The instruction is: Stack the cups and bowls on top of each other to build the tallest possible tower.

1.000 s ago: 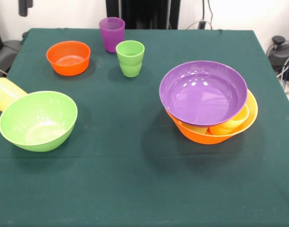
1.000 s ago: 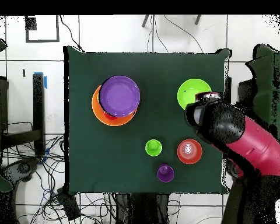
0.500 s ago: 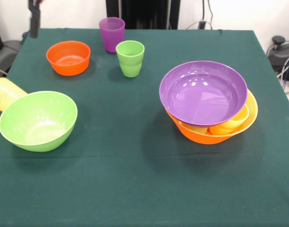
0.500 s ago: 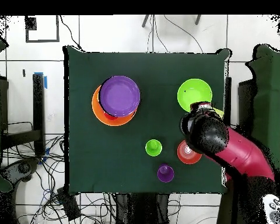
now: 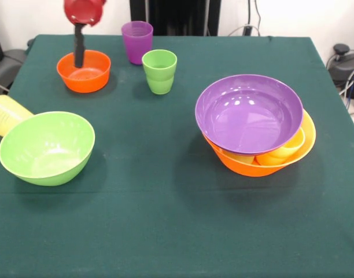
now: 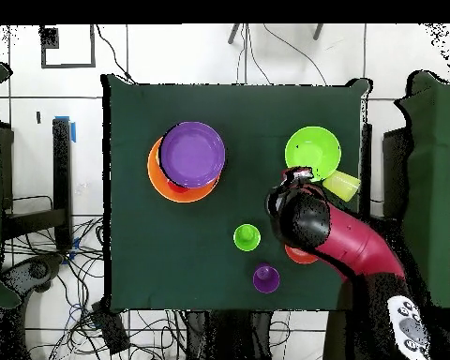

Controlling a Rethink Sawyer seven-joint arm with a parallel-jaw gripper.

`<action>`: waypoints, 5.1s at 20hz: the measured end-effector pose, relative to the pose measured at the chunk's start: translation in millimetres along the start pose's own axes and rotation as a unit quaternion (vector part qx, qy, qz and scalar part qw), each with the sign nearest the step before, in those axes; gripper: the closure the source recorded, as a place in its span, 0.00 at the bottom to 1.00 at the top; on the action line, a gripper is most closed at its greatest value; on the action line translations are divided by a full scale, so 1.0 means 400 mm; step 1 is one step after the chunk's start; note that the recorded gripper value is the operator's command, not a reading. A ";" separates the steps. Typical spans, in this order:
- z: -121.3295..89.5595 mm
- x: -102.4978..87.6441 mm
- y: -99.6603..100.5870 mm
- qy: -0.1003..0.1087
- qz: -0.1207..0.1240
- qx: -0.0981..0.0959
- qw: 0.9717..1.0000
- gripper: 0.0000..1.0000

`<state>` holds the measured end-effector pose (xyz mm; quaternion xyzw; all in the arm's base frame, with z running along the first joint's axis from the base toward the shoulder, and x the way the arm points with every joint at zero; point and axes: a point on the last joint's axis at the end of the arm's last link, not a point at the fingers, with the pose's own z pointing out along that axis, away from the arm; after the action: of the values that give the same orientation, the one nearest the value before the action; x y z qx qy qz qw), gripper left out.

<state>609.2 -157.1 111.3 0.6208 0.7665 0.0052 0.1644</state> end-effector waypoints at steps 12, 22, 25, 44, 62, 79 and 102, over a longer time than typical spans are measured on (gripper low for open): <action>0.059 0.085 -0.028 -0.005 -0.015 -0.014 1.000 0.00; 0.112 0.126 -0.068 -0.003 -0.017 -0.013 1.000 0.00; 0.119 0.145 -0.095 0.004 -0.017 -0.005 1.000 0.00; -0.014 0.080 -0.137 -0.010 0.011 -0.014 1.000 0.00; 0.035 0.064 -0.227 -0.003 -0.004 0.000 1.000 0.00; 0.131 0.138 -0.283 0.007 -0.025 -0.003 1.000 0.00; 0.161 0.127 -0.355 0.010 -0.038 -0.016 0.999 0.00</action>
<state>482.2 -153.9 7.7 0.5887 0.7908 0.0174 0.1664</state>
